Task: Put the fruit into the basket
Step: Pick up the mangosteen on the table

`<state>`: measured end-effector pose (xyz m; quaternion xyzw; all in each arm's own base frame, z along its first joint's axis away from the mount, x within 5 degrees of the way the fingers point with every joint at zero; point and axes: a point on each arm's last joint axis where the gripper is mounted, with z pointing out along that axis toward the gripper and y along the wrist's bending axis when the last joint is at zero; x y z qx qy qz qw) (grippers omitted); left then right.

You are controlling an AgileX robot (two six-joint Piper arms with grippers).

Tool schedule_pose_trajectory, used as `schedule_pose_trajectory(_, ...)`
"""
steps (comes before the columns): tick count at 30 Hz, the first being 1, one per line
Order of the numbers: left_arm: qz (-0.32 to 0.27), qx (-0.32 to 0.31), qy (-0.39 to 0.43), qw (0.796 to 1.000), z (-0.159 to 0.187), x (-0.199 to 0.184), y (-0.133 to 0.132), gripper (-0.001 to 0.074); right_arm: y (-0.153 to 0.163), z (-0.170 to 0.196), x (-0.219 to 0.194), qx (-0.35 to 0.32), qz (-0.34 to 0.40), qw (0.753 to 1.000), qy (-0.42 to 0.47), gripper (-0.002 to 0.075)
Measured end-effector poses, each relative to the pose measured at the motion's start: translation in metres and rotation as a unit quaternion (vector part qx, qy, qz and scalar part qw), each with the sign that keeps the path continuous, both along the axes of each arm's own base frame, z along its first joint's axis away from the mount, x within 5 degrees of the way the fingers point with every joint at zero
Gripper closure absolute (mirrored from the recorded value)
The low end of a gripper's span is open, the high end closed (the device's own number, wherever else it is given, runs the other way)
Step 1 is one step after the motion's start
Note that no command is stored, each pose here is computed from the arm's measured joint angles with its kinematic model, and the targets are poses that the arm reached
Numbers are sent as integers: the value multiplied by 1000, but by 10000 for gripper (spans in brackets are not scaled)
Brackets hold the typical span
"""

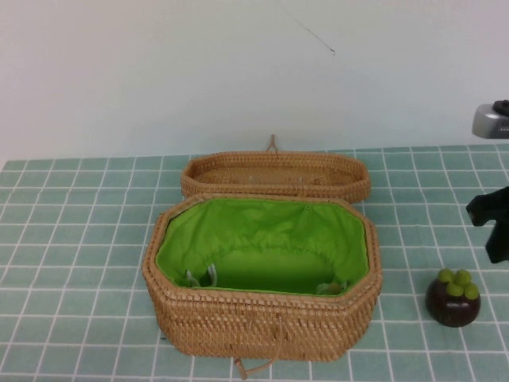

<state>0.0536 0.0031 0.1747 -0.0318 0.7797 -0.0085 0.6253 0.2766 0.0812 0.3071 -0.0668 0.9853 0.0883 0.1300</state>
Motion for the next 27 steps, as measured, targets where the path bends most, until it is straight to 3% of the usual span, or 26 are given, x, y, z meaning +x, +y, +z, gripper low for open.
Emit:
schedule_pose_trajectory(3, 0, 0, 0, 1000, 0, 0, 0, 735, 1, -3, 4, 3, -7, 1000, -5, 140)
schedule_pose_trajectory(5, 0, 0, 0, 1000, 0, 0, 0, 735, 1, -5, 6, 2, -5, 1000, -3, -20)
schedule_pose_trajectory(20, 0, 0, 0, 1000, 0, 0, 0, 735, 9, -37, 31, -2, -25, 1000, 8, -4)
schedule_pose_trajectory(27, 0, 0, 0, 1000, 0, 0, 0, 734, 13, -61, 36, -42, -26, 998, 30, -3)
